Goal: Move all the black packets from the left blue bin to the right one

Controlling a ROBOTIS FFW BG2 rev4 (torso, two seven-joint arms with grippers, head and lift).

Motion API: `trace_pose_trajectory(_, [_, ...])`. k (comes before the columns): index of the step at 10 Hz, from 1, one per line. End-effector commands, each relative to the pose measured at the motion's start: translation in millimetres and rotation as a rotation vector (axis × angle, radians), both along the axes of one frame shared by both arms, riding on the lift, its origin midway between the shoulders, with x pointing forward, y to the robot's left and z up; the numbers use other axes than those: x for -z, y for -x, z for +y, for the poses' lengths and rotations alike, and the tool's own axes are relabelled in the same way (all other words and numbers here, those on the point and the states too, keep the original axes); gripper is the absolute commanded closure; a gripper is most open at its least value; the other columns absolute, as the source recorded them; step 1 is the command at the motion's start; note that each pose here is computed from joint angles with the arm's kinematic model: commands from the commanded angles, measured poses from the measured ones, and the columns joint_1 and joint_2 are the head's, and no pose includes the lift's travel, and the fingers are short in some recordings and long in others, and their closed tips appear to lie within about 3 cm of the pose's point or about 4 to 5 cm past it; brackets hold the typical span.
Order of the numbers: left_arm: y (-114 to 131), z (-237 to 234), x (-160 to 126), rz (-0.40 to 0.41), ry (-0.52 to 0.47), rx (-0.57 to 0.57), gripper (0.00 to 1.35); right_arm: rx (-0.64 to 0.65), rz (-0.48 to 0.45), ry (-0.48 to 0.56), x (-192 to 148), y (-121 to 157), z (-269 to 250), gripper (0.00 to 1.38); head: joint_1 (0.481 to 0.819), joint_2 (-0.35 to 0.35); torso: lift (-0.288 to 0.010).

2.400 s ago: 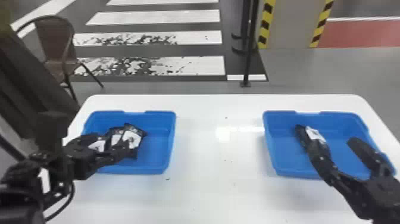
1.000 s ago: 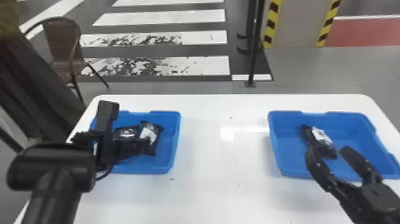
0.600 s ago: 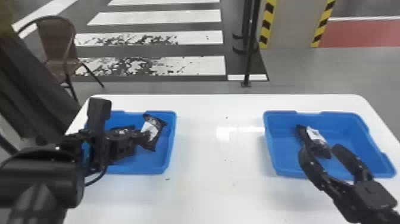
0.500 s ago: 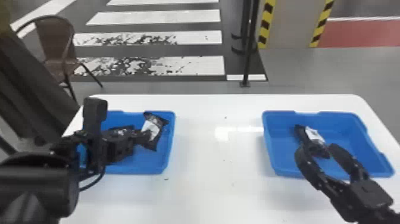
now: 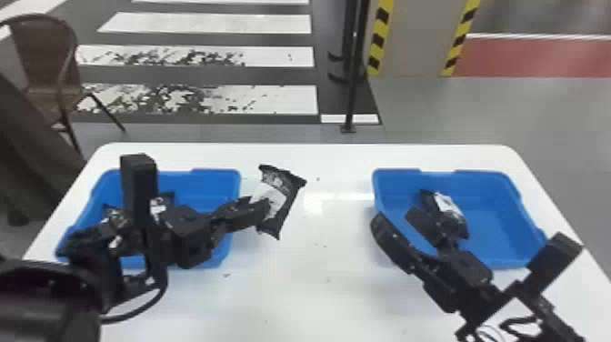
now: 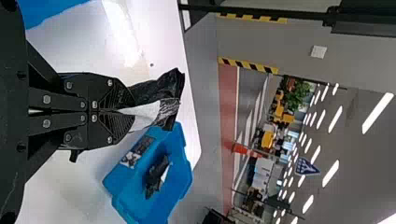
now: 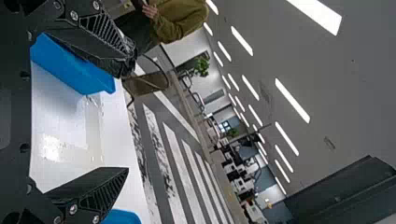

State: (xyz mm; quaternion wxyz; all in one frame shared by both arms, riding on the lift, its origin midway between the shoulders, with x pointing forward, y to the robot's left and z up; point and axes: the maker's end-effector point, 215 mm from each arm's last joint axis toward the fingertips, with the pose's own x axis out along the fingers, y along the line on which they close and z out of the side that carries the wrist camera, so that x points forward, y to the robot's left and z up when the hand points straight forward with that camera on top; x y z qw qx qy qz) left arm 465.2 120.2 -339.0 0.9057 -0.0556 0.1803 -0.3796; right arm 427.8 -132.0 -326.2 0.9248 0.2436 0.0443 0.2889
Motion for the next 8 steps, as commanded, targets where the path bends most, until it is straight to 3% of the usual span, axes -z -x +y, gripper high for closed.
trace_pose_trajectory(1, [9.7,-22.6,-1.9,0.006,0.042,0.047,1.2,-0.05,0.039,-0.072,7.9,-11.5,17.4,0.17,0.695,-0.014,-0.14])
trace_pose_trajectory(3, [24.8,-52.4,-3.4,0.033,0.114,0.109,1.2,-0.087,0.061,-0.09,9.9,-20.2,25.4,0.17,0.695,-0.022,-0.14])
trace_pose_trajectory(8, [44.3,-105.5,-6.6,0.06,0.174,0.222,1.2,-0.154,0.072,-0.156,1.9,-22.3,56.5,0.19,0.695,-0.075,-0.14])
